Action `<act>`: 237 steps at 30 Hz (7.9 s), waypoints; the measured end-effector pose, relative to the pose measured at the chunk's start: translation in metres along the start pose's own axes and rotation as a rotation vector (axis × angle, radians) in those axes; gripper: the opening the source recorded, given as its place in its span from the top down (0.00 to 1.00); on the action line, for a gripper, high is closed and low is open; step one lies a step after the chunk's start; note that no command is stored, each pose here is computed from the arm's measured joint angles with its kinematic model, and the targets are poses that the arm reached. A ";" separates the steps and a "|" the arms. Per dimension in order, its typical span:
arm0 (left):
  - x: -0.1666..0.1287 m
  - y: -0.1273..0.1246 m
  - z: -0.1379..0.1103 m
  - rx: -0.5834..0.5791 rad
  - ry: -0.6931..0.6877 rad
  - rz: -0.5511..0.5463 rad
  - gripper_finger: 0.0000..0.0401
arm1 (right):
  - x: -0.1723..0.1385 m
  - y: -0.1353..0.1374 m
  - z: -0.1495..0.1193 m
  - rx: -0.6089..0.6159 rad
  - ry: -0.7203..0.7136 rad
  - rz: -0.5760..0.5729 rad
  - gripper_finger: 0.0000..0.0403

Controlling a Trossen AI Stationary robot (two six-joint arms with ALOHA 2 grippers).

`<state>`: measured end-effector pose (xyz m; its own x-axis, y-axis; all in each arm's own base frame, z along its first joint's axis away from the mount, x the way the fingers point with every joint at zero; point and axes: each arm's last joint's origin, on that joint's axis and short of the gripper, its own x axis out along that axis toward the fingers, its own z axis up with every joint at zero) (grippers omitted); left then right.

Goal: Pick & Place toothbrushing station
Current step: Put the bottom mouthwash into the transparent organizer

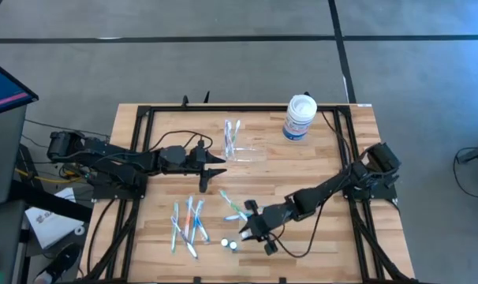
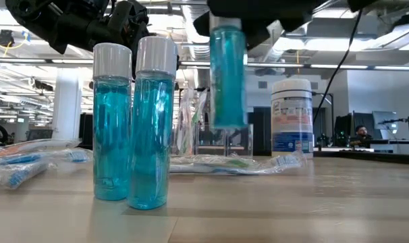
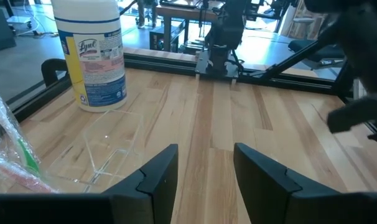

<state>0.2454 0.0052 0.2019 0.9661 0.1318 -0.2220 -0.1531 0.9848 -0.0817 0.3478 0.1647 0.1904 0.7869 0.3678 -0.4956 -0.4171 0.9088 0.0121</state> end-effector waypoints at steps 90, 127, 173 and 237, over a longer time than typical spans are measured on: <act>0.000 -0.003 -0.001 0.015 0.002 0.007 0.63 | -0.115 -0.239 -0.085 0.281 -0.172 -0.553 0.79; 0.000 -0.003 -0.001 0.015 0.002 0.007 0.63 | -0.113 -0.245 -0.097 0.319 -0.131 -0.534 0.68; 0.000 -0.004 -0.001 0.015 0.002 0.007 0.63 | -0.076 -0.192 -0.076 0.251 -0.121 -0.355 0.70; -0.018 -0.113 -0.037 0.101 0.046 -0.504 0.63 | -0.027 -0.041 -0.036 0.099 -0.178 0.001 0.70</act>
<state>0.2376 -0.1127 0.1794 0.9044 -0.3644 -0.2219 0.3519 0.9312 -0.0952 0.3273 0.1103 0.1722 0.8580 0.3897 -0.3346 -0.3782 0.9201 0.1020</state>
